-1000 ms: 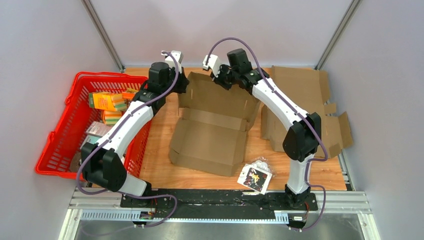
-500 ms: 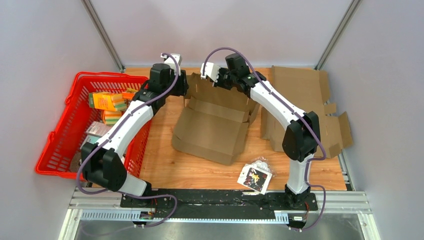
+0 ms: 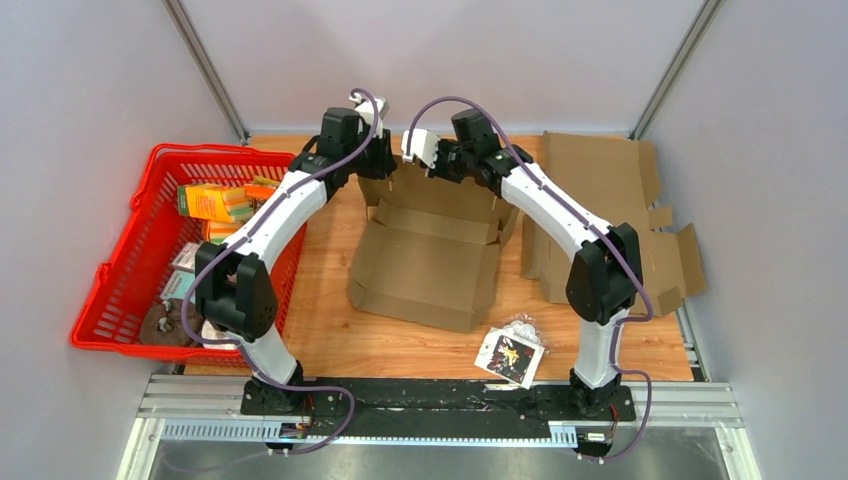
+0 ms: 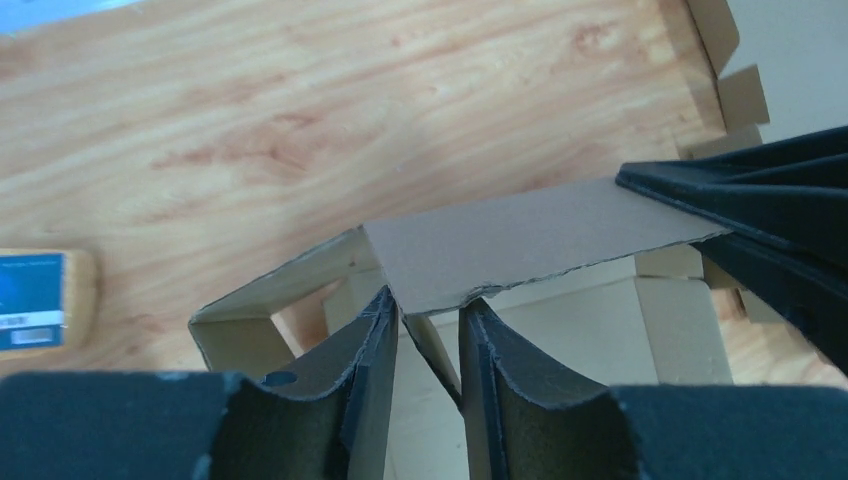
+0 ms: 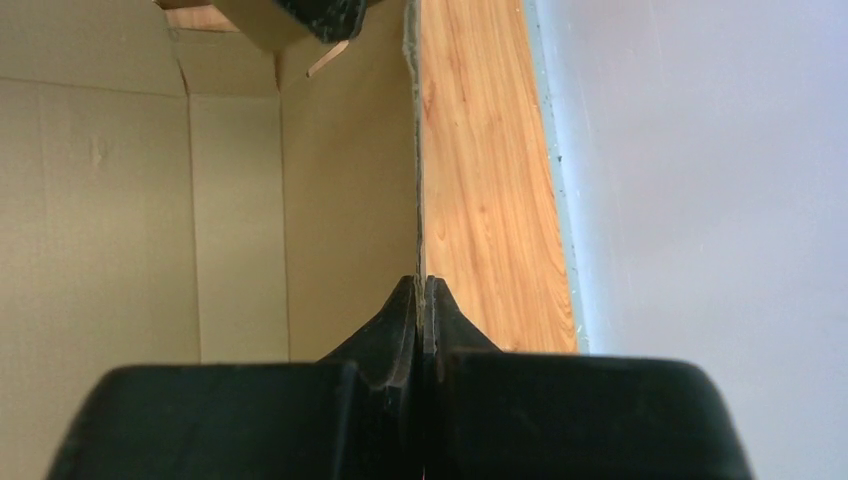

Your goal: Fold the paper box

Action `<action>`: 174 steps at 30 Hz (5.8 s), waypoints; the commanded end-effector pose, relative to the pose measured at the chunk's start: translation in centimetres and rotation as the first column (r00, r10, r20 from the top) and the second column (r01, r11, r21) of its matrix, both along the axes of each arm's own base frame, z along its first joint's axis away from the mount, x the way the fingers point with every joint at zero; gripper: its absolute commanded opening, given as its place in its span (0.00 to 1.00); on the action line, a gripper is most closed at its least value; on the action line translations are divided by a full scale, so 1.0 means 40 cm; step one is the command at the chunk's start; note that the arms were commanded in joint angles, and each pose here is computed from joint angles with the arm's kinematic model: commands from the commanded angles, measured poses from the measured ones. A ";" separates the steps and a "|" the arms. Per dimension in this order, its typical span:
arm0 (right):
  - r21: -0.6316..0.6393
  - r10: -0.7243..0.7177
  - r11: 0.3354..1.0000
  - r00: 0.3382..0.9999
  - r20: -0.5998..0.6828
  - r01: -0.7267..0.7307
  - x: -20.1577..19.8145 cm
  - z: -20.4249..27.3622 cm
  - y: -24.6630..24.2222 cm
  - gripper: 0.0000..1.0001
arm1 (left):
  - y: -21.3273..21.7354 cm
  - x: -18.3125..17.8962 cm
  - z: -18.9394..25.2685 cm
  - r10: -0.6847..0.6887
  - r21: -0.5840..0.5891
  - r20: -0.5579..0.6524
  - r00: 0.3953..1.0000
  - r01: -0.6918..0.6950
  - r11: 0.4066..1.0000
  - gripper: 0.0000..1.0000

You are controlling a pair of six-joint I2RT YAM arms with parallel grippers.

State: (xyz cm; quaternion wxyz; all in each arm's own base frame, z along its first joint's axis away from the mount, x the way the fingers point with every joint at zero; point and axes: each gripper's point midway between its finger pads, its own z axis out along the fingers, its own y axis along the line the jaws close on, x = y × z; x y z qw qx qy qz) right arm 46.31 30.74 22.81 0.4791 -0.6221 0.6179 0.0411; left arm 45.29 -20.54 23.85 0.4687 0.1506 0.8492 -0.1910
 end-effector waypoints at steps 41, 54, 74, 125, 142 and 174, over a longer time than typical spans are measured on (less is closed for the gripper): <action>0.323 0.069 0.946 0.978 -0.195 -0.003 -0.061 0.141 -0.025 0.00 | 0.063 -0.225 -0.106 0.133 0.005 0.033 0.991 -0.133 0.991 0.22; 0.272 0.068 0.962 0.975 -0.214 -0.007 -0.059 0.123 -0.042 0.00 | 0.112 -0.096 -0.120 0.363 0.196 0.109 0.925 -0.378 0.905 0.04; 0.345 0.202 0.933 0.943 -0.265 -0.103 -0.106 0.129 -0.016 0.00 | 0.107 0.014 -0.260 0.397 0.172 0.062 0.916 -0.401 0.900 0.16; 0.561 0.226 0.818 0.824 -0.519 0.129 0.127 -0.003 -0.152 0.00 | 0.003 0.094 -0.163 0.315 -0.324 -0.058 0.947 -0.317 0.892 0.56; 0.458 -0.035 0.760 0.733 -0.679 0.460 0.249 -0.153 -0.327 0.00 | -0.155 0.261 -0.180 0.124 -0.495 -0.056 0.991 -0.135 0.858 0.49; 0.533 0.076 0.718 0.711 -0.699 0.448 0.193 -0.162 -0.316 0.00 | -0.249 0.468 -0.349 0.366 -0.566 -0.150 0.918 -0.384 0.730 0.56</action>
